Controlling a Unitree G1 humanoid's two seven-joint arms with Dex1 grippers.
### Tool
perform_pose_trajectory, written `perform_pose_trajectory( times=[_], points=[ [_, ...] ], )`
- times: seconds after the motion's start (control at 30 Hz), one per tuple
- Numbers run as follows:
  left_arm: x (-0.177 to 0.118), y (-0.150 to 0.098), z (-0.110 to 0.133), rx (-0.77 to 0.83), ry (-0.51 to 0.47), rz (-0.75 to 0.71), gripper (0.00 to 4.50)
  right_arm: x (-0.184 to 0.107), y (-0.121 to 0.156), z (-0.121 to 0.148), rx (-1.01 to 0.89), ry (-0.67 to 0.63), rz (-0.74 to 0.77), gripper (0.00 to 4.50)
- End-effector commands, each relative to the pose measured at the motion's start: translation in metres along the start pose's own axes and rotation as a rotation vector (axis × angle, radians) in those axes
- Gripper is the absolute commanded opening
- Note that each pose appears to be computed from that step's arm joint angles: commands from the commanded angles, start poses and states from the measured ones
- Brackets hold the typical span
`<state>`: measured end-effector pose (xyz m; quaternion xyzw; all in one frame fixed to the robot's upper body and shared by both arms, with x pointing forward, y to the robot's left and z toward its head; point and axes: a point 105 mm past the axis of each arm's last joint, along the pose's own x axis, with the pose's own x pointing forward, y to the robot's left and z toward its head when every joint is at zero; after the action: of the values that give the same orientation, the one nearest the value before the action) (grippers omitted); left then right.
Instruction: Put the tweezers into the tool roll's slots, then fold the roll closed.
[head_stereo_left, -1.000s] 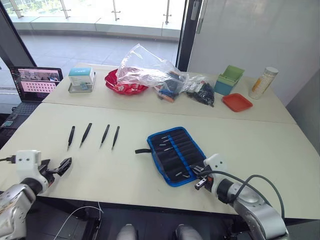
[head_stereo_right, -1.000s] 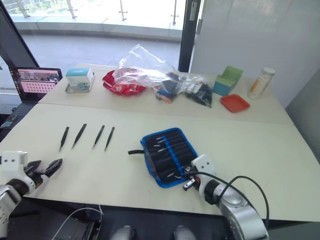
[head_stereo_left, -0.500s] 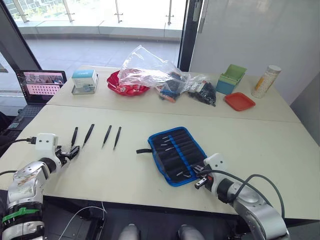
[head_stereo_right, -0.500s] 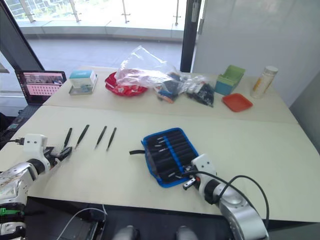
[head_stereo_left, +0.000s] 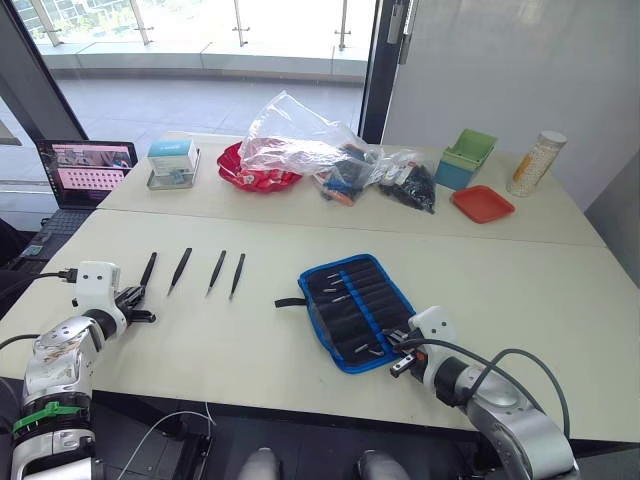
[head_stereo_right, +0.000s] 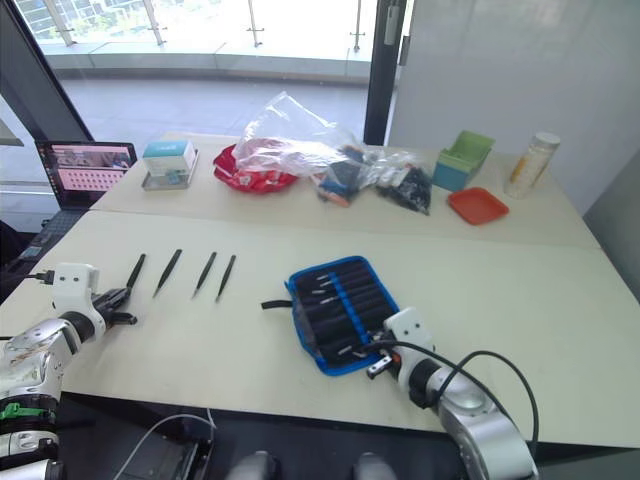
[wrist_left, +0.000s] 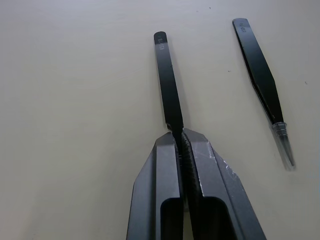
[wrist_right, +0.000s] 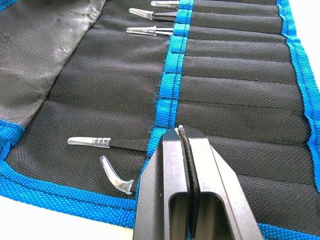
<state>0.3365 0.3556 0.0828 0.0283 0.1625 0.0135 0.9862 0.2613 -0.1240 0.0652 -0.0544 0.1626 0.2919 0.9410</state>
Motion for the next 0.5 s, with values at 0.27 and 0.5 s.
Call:
perform_pose_trajectory(
  times=[0.27, 0.5],
  points=[
    [-0.020, -0.014, 0.090, 0.087, -0.268, -0.009, 0.07, 0.004, 0.012, -0.019, 0.040, 0.073, 0.054, 0.00],
    [-0.019, -0.120, 0.134, 0.175, -0.322, -0.394, 0.07, 0.006, 0.012, -0.017, 0.037, 0.069, 0.049, 0.00]
  ],
)
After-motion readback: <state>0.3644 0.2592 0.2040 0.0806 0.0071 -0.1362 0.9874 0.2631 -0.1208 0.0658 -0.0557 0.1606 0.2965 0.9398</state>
